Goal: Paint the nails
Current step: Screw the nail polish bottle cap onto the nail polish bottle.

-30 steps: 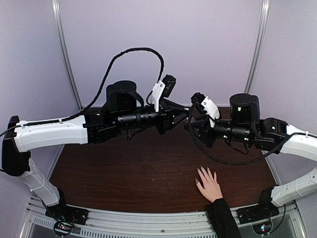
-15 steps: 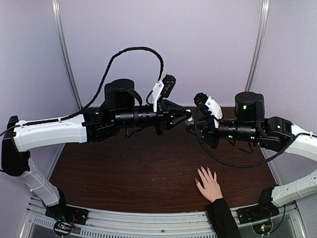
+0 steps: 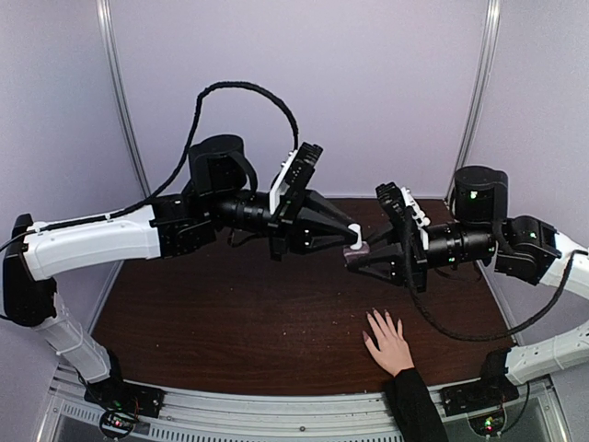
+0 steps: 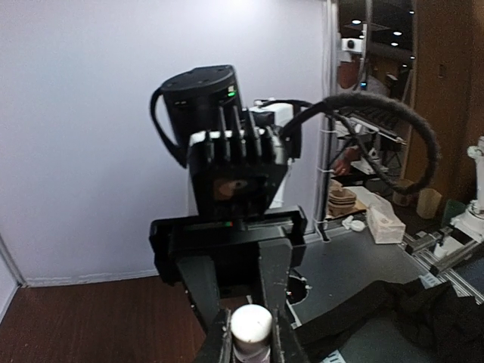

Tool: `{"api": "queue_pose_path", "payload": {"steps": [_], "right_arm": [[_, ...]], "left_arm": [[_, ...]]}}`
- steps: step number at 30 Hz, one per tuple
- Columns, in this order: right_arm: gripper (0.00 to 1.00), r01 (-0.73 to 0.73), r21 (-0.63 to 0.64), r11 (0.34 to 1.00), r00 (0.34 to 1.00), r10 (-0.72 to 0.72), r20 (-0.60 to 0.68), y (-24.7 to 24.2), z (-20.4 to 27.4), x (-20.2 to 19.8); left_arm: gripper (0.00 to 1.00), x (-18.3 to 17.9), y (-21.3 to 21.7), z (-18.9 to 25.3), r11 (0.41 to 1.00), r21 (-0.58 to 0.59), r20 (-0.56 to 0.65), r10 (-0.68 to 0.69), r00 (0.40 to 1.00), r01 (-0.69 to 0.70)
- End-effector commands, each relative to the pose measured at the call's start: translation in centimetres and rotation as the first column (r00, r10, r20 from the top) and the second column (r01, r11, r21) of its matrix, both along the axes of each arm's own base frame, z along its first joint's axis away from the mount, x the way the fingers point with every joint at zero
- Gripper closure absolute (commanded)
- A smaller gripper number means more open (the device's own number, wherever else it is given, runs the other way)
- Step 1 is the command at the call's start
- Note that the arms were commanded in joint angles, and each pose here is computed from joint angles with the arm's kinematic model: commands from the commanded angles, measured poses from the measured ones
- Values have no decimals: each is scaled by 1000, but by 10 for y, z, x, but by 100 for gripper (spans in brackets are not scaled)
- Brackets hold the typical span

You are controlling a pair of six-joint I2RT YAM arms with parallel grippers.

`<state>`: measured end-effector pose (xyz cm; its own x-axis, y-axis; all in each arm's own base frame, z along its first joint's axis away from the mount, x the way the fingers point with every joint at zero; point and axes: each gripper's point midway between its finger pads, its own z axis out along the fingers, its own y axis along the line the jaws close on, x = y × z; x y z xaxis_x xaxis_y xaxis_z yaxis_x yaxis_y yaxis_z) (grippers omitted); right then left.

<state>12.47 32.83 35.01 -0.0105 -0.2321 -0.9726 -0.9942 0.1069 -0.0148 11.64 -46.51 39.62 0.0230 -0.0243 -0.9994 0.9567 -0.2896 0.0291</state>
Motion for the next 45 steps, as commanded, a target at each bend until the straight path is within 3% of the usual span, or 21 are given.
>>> {"api": "queue_pose_path", "payload": {"steps": [1,6,11,19,24,28,31,35,37,45], "right_arm": [[100,-218,155,964,972,200,122,7,59,-33],[100,-228,150,962,969,210,128,7,59,-35],[100,-176,131,976,979,160,128,4,49,-27],[100,-27,98,995,993,15,113,1,29,-2],[100,92,127,988,992,-101,71,-7,30,25],[100,225,114,968,972,-231,42,-15,24,55],[100,308,96,947,950,-312,28,-20,18,73],[100,421,38,906,906,-422,15,-28,7,93],[100,453,15,891,891,-454,13,-31,2,98],[100,521,-13,853,853,-521,-9,-39,-5,107]], "left_arm": [[100,-33,-6,-29,973,80,-47,-214,976,217],[97,-32,-1,-24,974,65,-44,-216,975,219],[73,-16,9,-7,984,7,-71,-176,982,177],[52,33,27,14,989,-30,-95,140,986,-143],[45,60,41,12,939,-23,-124,337,933,-342],[32,80,53,8,881,0,-165,467,869,-474],[16,96,63,1,819,41,-176,570,802,-573],[15,114,69,-20,750,120,-178,661,729,-651],[16,119,62,-31,744,164,-172,668,724,-647],[27,115,33,-33,811,160,-228,586,778,-563]]}}
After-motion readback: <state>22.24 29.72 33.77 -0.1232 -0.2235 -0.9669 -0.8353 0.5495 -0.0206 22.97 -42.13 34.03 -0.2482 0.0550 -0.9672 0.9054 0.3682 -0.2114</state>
